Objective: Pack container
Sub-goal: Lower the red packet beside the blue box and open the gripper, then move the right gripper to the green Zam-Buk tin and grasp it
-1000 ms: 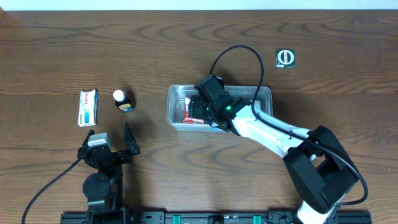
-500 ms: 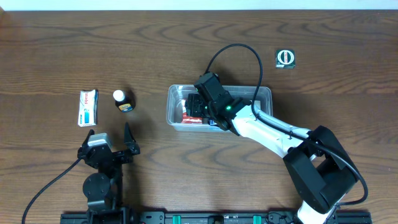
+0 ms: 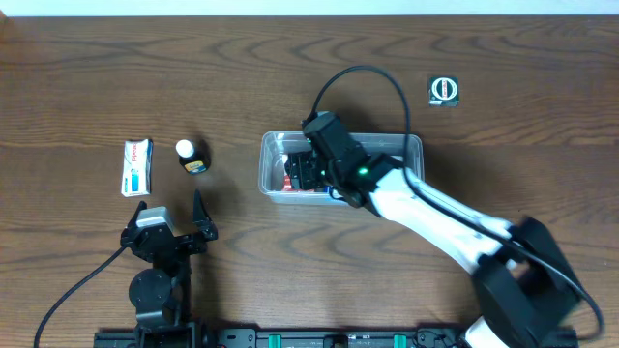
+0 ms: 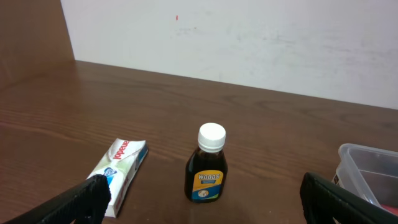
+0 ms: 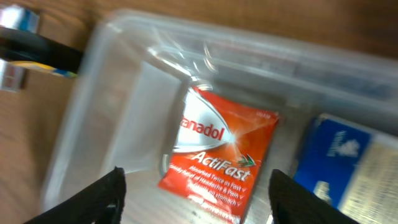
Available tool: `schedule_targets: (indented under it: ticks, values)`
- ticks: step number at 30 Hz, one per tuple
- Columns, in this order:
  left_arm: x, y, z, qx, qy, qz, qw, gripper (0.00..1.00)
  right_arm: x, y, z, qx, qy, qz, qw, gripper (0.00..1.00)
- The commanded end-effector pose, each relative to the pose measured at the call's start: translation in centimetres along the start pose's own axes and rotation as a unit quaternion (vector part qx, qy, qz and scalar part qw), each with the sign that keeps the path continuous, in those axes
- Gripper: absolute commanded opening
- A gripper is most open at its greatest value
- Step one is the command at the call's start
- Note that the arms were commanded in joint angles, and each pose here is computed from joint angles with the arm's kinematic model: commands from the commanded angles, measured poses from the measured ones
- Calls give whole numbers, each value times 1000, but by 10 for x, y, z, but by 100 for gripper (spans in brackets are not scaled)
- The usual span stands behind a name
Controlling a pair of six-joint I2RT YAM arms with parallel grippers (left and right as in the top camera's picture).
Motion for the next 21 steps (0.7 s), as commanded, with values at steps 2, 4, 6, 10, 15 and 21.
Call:
schedule_targets:
  ticks: [2,4,6,10,15,21]
  values:
    - [-1,-16,2,-8,9,27,1000,98,59,35,9,33,5,-82,996,76]
    - [-1,-16,2,-8,9,27,1000,98,84,55,-3,26,-3,-118,993,77]
    - [-1,-16,2,-8,9,27,1000,98,105,76,-21,12,-13,-149,989,74]
    - [-1,-16,2,-8,9,27,1000,98,135,113,-78,-38,-54,-191,979,73]
    - [-1,-16,2,-8,9,27,1000,98,163,146,-150,-81,-122,-215,966,77]
    - [-1,-16,2,-8,9,27,1000,98,183,174,-190,-71,-179,-197,961,80]
Point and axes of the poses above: each gripper's point midway between its finger pads, its own x axis back along the fingers, its own z axis along the line the jaws close on, y = z × x, the point moved 3 cm from there along x, back along the fingers, and after that the axes turned 10 degrees about -x, right-handed, at the moved point
